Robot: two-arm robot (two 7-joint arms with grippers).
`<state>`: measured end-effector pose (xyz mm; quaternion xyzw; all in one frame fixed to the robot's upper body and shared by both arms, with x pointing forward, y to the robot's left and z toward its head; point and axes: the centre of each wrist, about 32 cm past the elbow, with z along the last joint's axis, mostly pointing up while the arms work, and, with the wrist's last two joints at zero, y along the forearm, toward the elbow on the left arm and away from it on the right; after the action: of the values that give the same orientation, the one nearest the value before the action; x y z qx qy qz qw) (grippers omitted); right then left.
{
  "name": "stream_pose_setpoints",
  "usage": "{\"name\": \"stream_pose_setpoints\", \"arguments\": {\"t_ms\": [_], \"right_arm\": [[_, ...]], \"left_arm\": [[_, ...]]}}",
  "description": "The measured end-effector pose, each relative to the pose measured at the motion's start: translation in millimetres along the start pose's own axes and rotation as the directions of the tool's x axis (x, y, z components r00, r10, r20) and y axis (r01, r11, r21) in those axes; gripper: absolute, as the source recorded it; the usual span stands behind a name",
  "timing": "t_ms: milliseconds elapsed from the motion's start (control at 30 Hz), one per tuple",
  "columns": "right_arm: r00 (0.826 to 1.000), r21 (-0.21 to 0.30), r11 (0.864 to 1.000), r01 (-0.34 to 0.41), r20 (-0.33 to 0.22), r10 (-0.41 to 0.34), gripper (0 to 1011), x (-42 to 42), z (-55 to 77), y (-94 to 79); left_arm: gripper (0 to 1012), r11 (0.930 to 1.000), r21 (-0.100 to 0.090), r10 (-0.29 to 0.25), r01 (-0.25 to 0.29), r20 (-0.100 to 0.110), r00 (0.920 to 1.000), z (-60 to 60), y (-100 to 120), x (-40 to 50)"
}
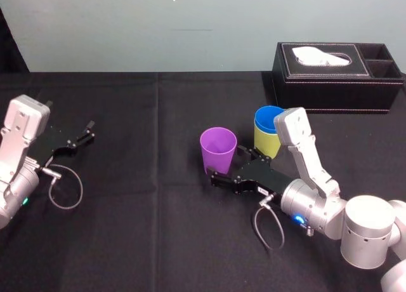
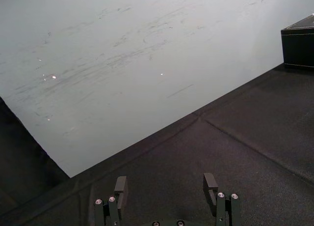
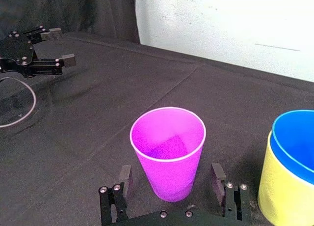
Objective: Stack the three plastic cups sequentially using one hand.
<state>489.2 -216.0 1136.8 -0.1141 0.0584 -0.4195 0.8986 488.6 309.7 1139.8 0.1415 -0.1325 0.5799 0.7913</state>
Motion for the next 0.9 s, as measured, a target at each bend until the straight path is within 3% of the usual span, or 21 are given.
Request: {"name": "stream_pose_setpoints", "arguments": {"t_ms": [900], "right_arm": [[0.999,0.046,0.998,0.033,0.009,-0.033,1004,-4.3,-1.3,11.9]], "left_arm": [[1011,1.0,0.0,0.0,0.0,0.0,1.0,0.0,0.0,0.0]]}}
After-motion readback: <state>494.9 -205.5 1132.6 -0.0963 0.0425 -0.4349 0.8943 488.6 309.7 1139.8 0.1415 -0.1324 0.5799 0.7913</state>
